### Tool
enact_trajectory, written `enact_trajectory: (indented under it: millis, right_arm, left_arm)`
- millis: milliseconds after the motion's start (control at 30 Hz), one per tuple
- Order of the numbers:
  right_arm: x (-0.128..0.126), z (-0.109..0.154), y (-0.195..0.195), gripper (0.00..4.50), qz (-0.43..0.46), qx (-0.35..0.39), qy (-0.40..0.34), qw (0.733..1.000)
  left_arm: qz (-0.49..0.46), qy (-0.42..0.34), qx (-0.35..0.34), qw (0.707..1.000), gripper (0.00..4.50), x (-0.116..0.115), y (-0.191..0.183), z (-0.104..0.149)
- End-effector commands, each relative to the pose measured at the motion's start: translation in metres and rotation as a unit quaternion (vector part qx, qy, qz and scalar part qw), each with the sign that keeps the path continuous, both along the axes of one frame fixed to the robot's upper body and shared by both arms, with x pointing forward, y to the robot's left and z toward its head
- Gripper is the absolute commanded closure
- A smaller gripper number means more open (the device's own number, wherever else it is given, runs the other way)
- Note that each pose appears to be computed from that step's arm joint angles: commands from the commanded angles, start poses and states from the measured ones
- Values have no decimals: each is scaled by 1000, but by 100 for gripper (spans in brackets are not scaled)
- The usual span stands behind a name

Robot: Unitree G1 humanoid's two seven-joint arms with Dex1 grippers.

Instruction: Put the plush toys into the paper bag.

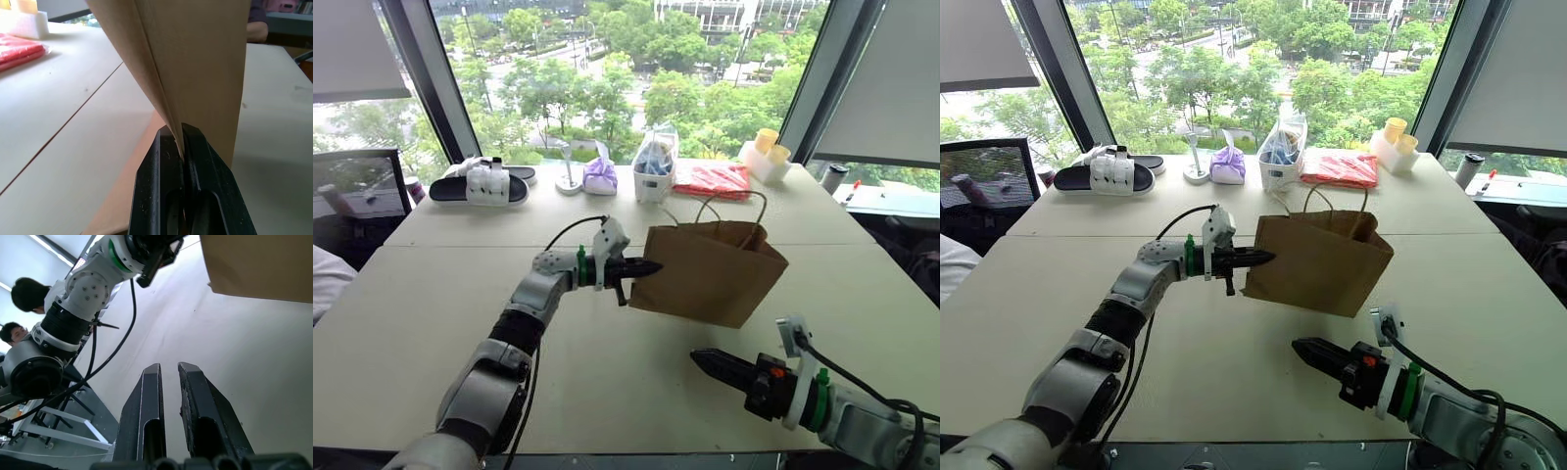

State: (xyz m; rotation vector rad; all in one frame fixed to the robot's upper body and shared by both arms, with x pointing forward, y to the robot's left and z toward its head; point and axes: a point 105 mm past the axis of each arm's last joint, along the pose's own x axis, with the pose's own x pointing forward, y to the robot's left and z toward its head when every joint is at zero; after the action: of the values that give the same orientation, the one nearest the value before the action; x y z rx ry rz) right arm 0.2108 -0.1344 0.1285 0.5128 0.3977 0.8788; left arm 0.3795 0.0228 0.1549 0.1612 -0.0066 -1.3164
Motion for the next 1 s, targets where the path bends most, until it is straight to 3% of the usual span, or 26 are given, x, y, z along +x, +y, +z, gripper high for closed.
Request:
enact_trajectory:
  millis: [33,67,167,367,667,833,1000]
  right_arm:
    - [-2,7,5,398,-7,4,-24,1000]
    - [-3,6,5,398,-9,4,-24,1000]
    - [-4,5,5,398,-15,4,-23,1000]
    - [-2,3,3,398,-16,-3,-22,1000]
    - [8,6,-11,398,-15,-49,-50,997]
    - [18,17,-38,398,-33,-87,-77,993]
    - [23,20,-58,398,-47,-119,-101,987]
  left_arm:
    - [4,-18,9,1000,443,10,0,-1]
    - [3,-18,10,1000,443,11,0,-3]
    - [4,-23,2,1000,366,14,1,2]
    - [-3,-23,-2,1000,88,13,7,5]
    - [103,-30,-17,994,88,5,83,21]
    - [147,31,-25,988,88,-48,119,10]
    - [188,100,-27,977,88,-95,128,-9]
